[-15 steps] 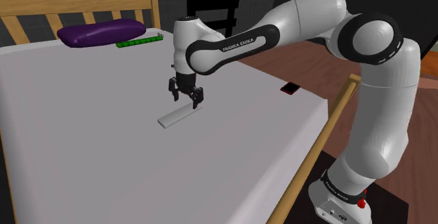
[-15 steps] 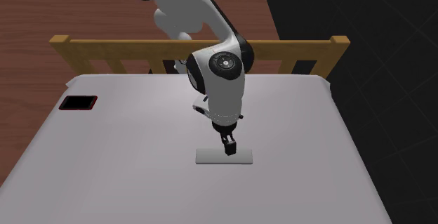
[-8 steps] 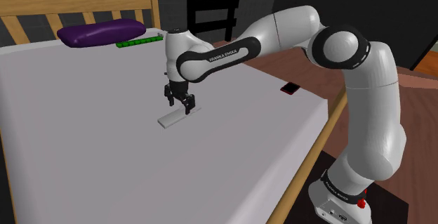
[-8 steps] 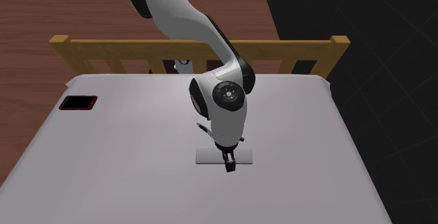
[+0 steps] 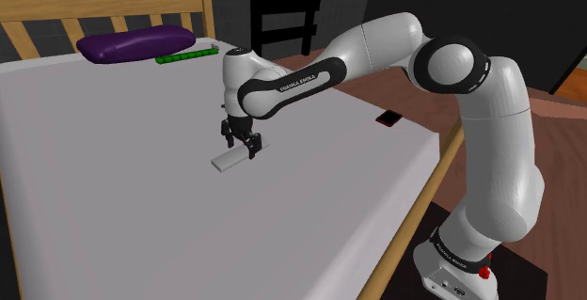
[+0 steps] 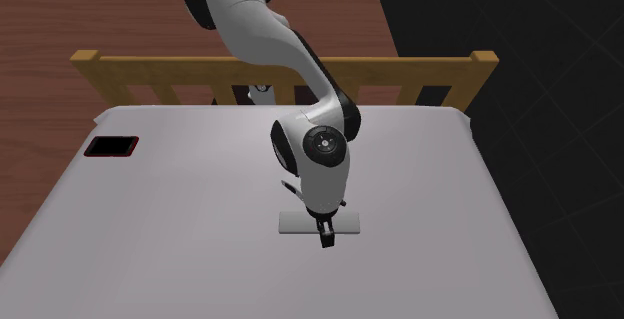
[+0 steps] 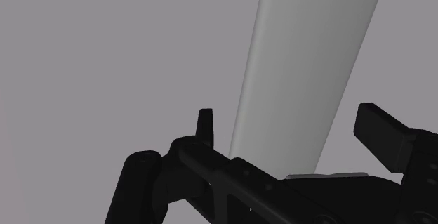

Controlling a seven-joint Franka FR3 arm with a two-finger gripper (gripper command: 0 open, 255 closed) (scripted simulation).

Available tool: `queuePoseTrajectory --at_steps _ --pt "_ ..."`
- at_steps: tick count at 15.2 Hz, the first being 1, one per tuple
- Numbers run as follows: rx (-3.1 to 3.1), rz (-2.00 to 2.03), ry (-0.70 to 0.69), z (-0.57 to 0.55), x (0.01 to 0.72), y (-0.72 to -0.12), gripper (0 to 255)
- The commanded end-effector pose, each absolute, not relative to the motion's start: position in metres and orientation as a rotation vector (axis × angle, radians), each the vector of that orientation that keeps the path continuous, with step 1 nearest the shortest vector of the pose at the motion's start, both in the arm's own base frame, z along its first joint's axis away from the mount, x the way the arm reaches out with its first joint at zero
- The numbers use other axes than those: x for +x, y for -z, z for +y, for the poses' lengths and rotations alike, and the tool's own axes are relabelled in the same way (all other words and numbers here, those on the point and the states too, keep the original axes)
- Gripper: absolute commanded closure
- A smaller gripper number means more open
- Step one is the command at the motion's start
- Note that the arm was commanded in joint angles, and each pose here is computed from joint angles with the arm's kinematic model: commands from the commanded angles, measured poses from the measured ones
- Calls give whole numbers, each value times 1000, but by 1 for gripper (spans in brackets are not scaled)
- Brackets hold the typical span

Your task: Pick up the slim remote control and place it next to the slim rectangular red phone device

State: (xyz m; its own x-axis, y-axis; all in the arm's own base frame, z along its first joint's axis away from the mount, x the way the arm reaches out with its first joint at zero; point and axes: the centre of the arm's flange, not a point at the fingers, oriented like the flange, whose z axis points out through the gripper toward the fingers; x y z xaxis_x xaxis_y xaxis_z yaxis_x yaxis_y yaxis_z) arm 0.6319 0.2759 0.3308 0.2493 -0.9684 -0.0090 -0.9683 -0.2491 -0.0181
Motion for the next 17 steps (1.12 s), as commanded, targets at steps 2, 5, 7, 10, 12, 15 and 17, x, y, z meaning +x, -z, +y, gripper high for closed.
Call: queuePoseTrajectory --at_steps 2,5,7,10,12,15,17 --pt "-2467 1913 6 276 632 -331 0" --pt "-2467 1913 6 276 632 -331 255" --pt "-2467 1913 6 276 632 -331 255" --pt "-2467 1913 6 276 632 -331 255" --pt "-2467 1913 6 276 632 -331 255" --pt "-2467 1913 6 276 632 -341 255" --pt "-2467 1913 6 276 632 -352 255"
